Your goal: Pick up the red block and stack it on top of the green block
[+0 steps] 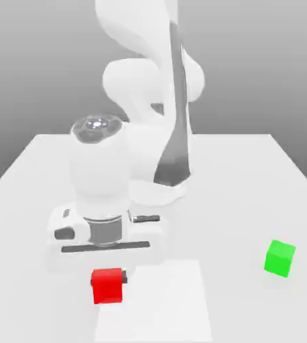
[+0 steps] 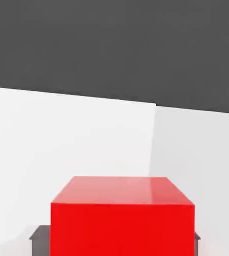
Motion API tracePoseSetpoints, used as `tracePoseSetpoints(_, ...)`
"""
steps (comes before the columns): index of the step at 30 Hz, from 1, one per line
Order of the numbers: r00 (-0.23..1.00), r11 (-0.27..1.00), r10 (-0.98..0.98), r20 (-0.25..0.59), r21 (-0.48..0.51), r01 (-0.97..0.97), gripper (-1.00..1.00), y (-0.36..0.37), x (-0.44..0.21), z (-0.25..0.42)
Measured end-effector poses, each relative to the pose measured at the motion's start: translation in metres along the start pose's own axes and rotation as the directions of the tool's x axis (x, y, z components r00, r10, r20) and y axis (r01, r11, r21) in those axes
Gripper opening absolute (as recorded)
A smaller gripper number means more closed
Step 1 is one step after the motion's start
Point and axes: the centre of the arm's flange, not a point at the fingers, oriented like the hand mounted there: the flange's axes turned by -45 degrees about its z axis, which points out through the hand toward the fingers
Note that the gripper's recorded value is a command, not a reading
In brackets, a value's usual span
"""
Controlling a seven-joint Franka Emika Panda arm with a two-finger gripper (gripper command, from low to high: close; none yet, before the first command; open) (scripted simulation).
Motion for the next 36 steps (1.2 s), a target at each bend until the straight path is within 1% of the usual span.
tracePoseSetpoints(12,0.984,0.983,0.178,0.007,0.035,-0.179,-1.0,-0.148,0.0,-0.017)
tracePoseSetpoints(19,0.957,0.956,0.29,0.015,0.034,-0.29,-1.0,-0.226,-0.021,-0.026)
tracePoseSetpoints(25,0.927,0.927,0.374,0.014,0.022,-0.375,-1.0,-0.29,-0.052,-0.032)
tracePoseSetpoints(32,0.871,0.871,0.492,0.0,0.0,-0.492,-1.0,-0.346,-0.095,-0.036)
tracePoseSetpoints(36,0.853,0.853,0.521,-0.008,-0.002,-0.521,-1.0,-0.349,-0.094,-0.016)
